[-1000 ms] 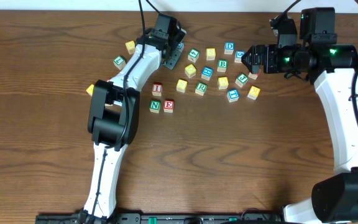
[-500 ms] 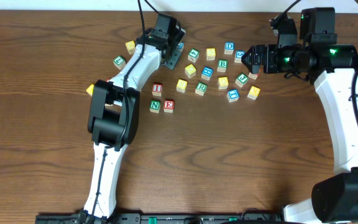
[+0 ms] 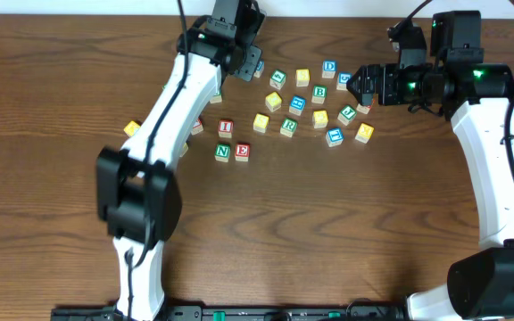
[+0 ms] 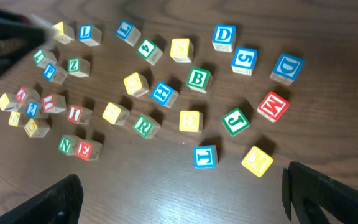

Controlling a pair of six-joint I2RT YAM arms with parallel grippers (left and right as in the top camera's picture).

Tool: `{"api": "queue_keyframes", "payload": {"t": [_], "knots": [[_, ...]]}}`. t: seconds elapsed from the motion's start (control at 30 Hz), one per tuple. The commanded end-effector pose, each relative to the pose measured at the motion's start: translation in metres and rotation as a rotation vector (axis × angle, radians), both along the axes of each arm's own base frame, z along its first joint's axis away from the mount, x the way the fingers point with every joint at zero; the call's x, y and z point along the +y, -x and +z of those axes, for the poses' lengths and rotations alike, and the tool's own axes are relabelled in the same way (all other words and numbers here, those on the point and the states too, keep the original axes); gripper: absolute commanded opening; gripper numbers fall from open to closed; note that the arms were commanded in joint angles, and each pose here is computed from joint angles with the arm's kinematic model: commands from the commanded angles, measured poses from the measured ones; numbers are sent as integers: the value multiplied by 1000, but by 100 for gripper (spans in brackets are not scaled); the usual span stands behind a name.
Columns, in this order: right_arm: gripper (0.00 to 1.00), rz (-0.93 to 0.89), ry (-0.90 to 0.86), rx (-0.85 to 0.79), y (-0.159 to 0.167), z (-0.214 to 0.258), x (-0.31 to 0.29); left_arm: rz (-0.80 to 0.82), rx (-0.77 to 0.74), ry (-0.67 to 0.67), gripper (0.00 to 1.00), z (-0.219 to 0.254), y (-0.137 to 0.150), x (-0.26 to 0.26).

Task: Spell out NEURIPS
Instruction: 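Lift the red U block and carry it right of the E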

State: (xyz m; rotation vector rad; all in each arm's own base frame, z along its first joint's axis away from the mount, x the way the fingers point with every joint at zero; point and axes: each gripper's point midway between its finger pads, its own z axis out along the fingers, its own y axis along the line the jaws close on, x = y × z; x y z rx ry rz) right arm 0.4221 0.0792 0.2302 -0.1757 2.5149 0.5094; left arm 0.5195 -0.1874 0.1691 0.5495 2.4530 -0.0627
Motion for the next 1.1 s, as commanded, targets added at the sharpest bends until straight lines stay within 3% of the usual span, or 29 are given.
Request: {"api": "queue_keyframes", "payload": {"t": [0.0, 0.13, 0.33, 0.47, 0.7, 1.07], "knots": [[99, 1, 6, -19, -3, 6, -3, 70, 15, 56, 31, 37, 27, -2], [99, 1, 6, -19, -3, 6, -3, 168, 137, 89, 31, 40, 67, -2], [99, 1, 6, -19, -3, 6, -3, 242, 353, 33, 30, 14, 126, -12], [99, 1, 6, -19, -3, 6, -3, 255, 420, 2, 30, -5, 149, -24], [99, 1, 6, -19, -3, 6, -3, 352, 453, -57, 30, -55, 169, -27], [99, 1, 6, -19, -3, 6, -3, 295, 373, -3, 30, -127, 160, -39]]}}
